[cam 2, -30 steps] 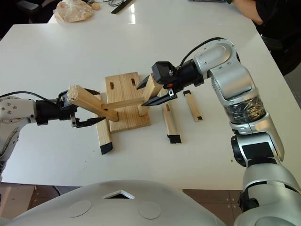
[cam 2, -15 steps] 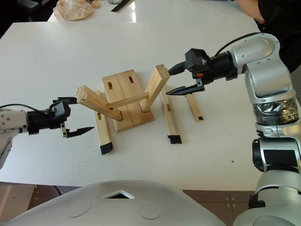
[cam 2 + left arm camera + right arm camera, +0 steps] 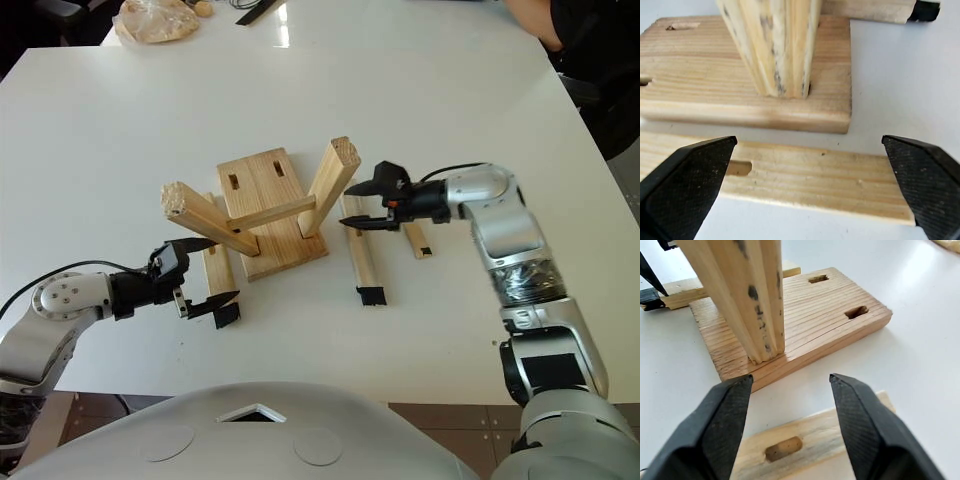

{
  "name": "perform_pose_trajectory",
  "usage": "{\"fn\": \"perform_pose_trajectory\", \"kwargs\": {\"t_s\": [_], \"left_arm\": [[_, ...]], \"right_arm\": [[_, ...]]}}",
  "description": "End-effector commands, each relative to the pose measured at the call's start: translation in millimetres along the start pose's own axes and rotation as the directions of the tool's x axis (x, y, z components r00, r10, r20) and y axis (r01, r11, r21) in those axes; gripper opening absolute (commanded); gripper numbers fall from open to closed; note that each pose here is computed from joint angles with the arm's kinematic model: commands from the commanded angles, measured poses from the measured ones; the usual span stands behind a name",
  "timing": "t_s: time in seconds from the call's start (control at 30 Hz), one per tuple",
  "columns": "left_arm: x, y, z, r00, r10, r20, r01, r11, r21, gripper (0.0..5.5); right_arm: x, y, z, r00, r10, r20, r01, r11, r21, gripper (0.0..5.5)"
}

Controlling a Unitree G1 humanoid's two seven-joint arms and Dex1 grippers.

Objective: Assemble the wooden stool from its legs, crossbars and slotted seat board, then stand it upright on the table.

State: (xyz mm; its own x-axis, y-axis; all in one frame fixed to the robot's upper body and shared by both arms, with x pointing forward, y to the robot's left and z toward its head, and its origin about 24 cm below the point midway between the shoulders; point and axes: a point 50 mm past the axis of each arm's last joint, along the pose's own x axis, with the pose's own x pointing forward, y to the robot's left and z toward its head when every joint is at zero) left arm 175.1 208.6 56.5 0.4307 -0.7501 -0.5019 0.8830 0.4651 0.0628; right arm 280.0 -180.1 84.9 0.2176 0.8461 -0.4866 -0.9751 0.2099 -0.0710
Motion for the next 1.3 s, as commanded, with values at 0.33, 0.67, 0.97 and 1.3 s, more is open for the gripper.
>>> {"fn": "perform_pose_trajectory", "kwargs": {"t_s": [0.33, 0.67, 0.97, 1.3], "left_arm": [[-16.0, 13.6, -57.9, 0.975, 0.051, -0.217, -0.048, 0.999, 0.018, 5.39], [-45.0, 33.1, -74.1, 0.949, 0.134, -0.286, -0.139, 0.990, 0.003, 5.39], [-43.6, 49.1, -24.1, 0.989, 0.146, -0.034, -0.148, 0.986, -0.077, 5.39], [-38.0, 67.6, 83.4, 0.958, 0.084, 0.274, -0.079, 0.996, -0.028, 5.39]], "right_arm": [[-12.9, -8.2, -66.3, 0.947, -0.057, -0.317, 0.047, 0.998, -0.040, 2.82], [-64.7, -3.5, -89.9, 0.907, -0.134, -0.400, 0.130, 0.991, -0.036, 2.82], [-77.9, -9.4, -65.5, 0.933, -0.203, -0.298, 0.195, 0.979, -0.056, 2.82], [-61.5, 5.8, -9.2, 0.981, -0.165, -0.099, 0.154, 0.982, -0.112, 2.82]]}}
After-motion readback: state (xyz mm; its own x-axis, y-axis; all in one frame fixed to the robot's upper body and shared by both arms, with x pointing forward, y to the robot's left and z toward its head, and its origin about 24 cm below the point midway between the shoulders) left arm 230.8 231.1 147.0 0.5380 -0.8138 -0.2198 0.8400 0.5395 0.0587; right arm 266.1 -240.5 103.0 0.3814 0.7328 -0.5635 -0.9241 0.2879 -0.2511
